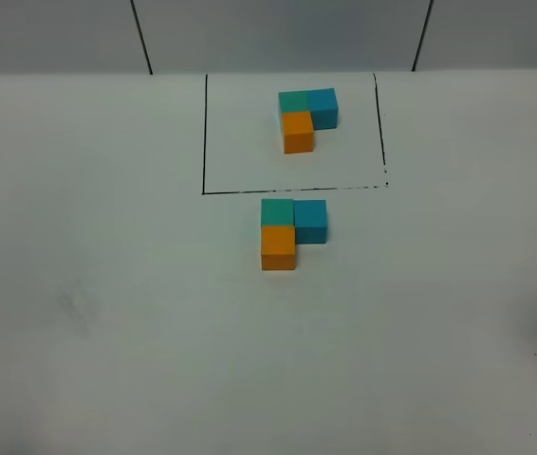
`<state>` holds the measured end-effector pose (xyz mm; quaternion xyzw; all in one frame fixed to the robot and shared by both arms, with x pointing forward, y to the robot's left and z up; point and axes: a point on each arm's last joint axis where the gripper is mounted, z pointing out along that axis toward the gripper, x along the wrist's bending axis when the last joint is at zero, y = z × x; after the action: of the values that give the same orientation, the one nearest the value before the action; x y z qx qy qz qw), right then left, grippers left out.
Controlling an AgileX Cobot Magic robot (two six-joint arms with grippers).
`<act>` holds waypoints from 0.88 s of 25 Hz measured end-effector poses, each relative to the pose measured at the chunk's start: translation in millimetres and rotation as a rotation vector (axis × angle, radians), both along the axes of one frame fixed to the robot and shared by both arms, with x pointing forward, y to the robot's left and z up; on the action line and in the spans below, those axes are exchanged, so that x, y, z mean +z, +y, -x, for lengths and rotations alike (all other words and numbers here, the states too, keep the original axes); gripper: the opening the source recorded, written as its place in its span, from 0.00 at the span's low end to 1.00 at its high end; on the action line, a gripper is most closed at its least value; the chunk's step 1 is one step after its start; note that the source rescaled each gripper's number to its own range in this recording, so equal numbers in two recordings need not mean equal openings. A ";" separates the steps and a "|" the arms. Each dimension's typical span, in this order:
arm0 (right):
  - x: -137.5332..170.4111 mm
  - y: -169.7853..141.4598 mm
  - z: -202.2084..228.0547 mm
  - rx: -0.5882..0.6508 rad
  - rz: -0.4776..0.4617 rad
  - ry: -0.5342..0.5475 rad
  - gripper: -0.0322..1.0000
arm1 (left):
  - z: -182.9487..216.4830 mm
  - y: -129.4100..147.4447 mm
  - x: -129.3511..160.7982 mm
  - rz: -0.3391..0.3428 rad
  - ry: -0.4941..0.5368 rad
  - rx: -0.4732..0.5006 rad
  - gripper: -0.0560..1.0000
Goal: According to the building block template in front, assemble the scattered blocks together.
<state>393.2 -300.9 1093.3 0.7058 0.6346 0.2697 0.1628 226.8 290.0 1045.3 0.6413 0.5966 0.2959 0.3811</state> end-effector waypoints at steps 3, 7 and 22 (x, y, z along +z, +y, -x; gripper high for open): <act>-4.2 6.0 42.5 0.003 0.010 -0.035 0.77 | 0.0 0.0 0.0 0.000 0.000 0.000 0.74; -15.3 12.6 86.2 0.043 0.029 -0.107 0.77 | 0.0 0.0 0.0 0.000 0.000 0.000 0.74; -41.1 14.1 160.9 0.110 0.040 -0.476 0.75 | 0.0 0.0 0.0 0.000 0.000 0.000 0.74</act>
<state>232.3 -286.8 1052.2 0.5833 0.6211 0.4242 0.3067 226.8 290.0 1045.3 0.6413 0.5966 0.2959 0.3811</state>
